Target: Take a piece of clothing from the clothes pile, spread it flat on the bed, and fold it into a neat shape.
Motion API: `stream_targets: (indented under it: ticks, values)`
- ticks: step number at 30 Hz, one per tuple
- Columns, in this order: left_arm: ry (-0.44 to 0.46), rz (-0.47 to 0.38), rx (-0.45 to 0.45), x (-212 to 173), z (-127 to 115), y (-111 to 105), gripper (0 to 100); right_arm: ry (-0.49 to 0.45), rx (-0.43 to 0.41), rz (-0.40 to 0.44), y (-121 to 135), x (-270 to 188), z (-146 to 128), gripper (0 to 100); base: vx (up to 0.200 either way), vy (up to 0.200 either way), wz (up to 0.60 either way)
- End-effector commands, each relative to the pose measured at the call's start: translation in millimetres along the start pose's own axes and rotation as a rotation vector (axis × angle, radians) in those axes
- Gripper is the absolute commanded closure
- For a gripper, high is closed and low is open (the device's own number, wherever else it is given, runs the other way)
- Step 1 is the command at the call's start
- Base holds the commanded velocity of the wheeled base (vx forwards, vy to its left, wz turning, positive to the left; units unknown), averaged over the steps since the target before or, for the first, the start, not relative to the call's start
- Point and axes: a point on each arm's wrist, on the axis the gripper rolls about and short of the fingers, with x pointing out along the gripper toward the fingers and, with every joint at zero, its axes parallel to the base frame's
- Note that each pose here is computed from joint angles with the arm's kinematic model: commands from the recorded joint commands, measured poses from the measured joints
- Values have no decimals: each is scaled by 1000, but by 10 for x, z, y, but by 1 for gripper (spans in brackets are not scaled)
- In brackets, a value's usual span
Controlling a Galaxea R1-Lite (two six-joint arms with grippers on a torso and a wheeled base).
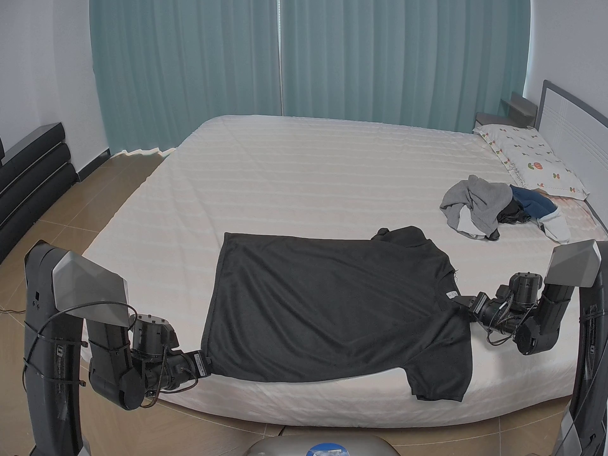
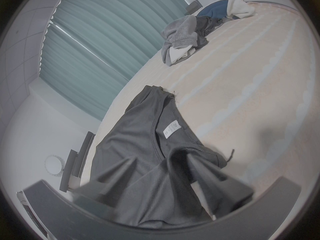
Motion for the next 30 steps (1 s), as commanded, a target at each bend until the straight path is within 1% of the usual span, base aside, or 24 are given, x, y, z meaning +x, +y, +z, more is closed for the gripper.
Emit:
stream_targets:
  ticks: [1, 4, 5, 6, 7, 8, 10, 13, 15, 16, 17, 18, 19, 20, 21, 30]
  values:
    - [0, -2, 0, -4, 0, -2, 100, 12, 14, -3, -26, -162, 14, 0, 0, 0, 0]
    - [4, 0, -1, -7, -9, 3, 100, 33, -8, 21, -17, -371, 54, 0, 0, 0, 0]
    - [2, 1, -1, -9, -4, 5, 100, 80, -46, 67, -12, -556, 32, 0, 0, 0, 0]
    - [2, 1, -1, -9, -4, 5, 100, 106, -62, 78, -15, -631, -1, 0, 0, 0, 0]
    - [2, 1, -1, -9, -4, 5, 100, 112, -66, 80, -15, -640, -9, 0, 0, 0, 0]
    - [2, 1, -1, -9, -4, 5, 100, 155, -111, 74, -30, -719, -116, 0, 0, 0, 0]
    - [4, 1, -2, -12, -7, 6, 100, 176, -139, 68, -40, -746, -173, 0, 0, 0, 0]
    - [5, 2, -2, -14, -10, 7, 100, 195, -138, 62, -51, -756, -215, 0, 0, 0, 0]
    - [5, 2, -2, -14, -10, 7, 100, 232, -130, 45, -76, -784, -285, 0, 0, 0, 0]
    - [6, 3, -2, -16, -13, 8, 100, 250, -140, 41, -79, -799, -319, 0, 0, 0, 0]
    - [6, 3, -2, -16, -13, 8, 100, 274, -161, 34, -92, -822, -366, 0, 0, 0, 0]
    - [6, 3, -2, -16, -13, 8, 100, 279, -168, 33, -95, -828, -375, 0, 0, 0, 0]
    - [6, 3, -2, -16, -13, 8, 100, 316, -200, 31, -107, -851, -454, 0, 0, 0, 0]
    - [6, 3, -2, -16, -13, 8, 100, 316, -200, 31, -107, -851, -454, 0, 0, 0, 0]
    - [6, 3, -2, -16, -13, 8, 100, 339, -242, 54, -92, -850, -515, 0, 0, 0, 0]
    - [8, 3, -1, -14, -17, 10, 100, 348, -257, 53, -78, -835, -550, 0, 0, 0, 0]
